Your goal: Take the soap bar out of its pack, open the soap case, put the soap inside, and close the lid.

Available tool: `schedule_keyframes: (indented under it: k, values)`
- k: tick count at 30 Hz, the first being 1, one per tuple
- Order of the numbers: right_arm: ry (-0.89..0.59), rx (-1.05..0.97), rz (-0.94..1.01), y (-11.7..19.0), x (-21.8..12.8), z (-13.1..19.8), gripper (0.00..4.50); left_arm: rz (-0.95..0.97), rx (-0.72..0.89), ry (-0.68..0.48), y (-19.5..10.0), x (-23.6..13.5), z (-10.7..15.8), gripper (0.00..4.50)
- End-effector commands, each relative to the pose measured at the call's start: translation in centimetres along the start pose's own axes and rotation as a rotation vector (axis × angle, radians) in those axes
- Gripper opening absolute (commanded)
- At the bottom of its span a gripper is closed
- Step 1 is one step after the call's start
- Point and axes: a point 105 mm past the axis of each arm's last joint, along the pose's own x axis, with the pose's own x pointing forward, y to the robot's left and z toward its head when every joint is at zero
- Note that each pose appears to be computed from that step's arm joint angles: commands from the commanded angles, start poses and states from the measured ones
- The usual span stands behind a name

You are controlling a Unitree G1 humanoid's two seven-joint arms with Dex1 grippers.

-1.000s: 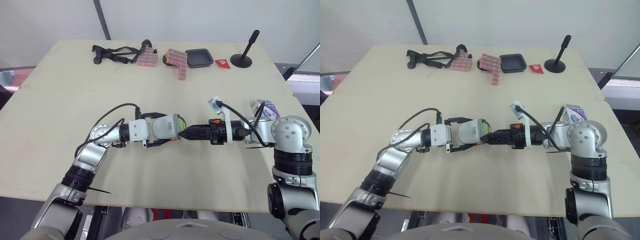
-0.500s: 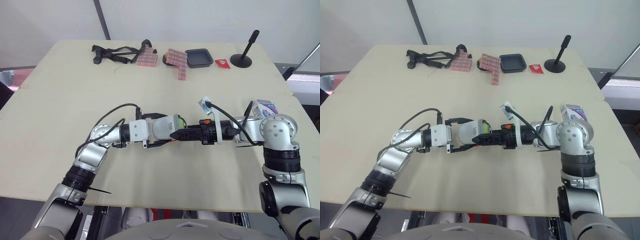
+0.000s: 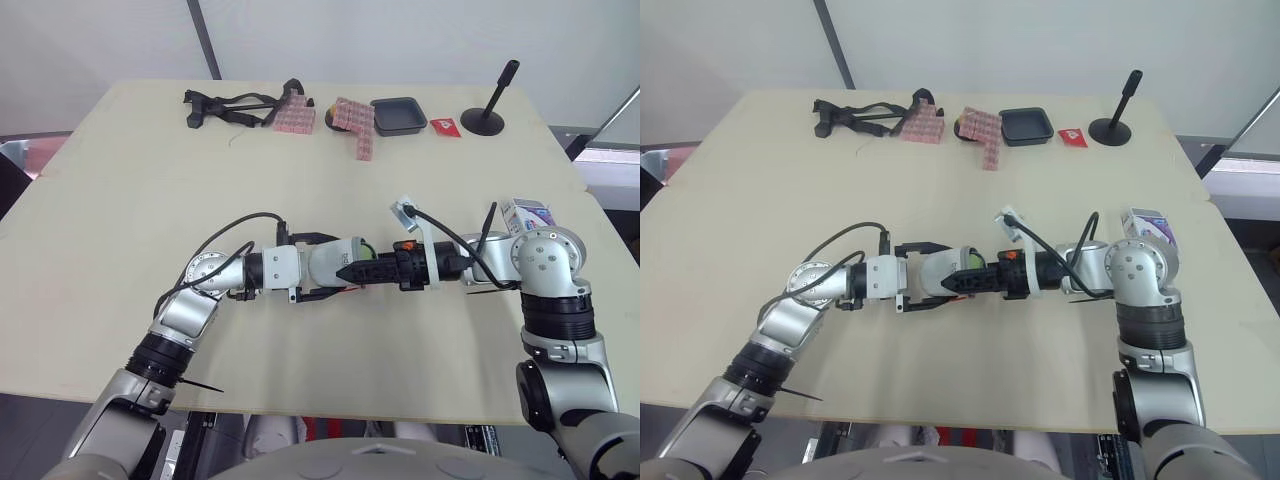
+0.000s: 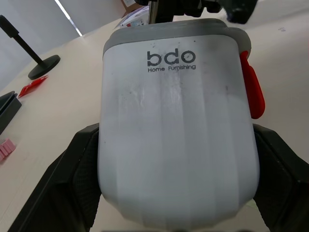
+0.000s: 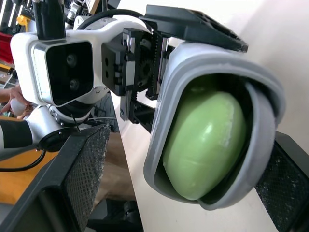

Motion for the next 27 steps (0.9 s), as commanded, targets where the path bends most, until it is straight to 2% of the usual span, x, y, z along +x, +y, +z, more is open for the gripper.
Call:
schedule_keyframes:
  k: [1, 9, 12, 15, 17, 27]
  values:
    - [-0.012, -0.039, 0.008, 0.51, -0.17, 0.63, 4.47, 0.015, 0.053, -0.037, 0.70, -0.05, 1.32, 3.48]
    - [-0.020, -0.038, -0.014, 0.07, -0.08, 0.82, 4.47, 0.012, 0.053, -0.037, 0.64, 0.04, 1.36, 3.48]
    - [-0.015, -0.034, -0.019, -0.05, 0.00, 0.73, 3.69, 0.015, 0.054, -0.035, 0.67, 0.04, 1.33, 3.48]
    - [-0.009, -0.029, -0.025, -0.18, 0.07, 0.59, 2.60, 0.020, 0.052, -0.032, 0.71, 0.04, 1.27, 3.48]
    - [-0.007, -0.024, -0.027, -0.24, 0.12, 0.53, 2.21, 0.021, 0.052, -0.030, 0.71, 0.03, 1.25, 3.48]
    - [-0.005, -0.013, -0.025, -0.30, 0.32, 0.36, 2.21, 0.031, 0.049, -0.023, 0.63, 0.05, 1.16, 3.48]
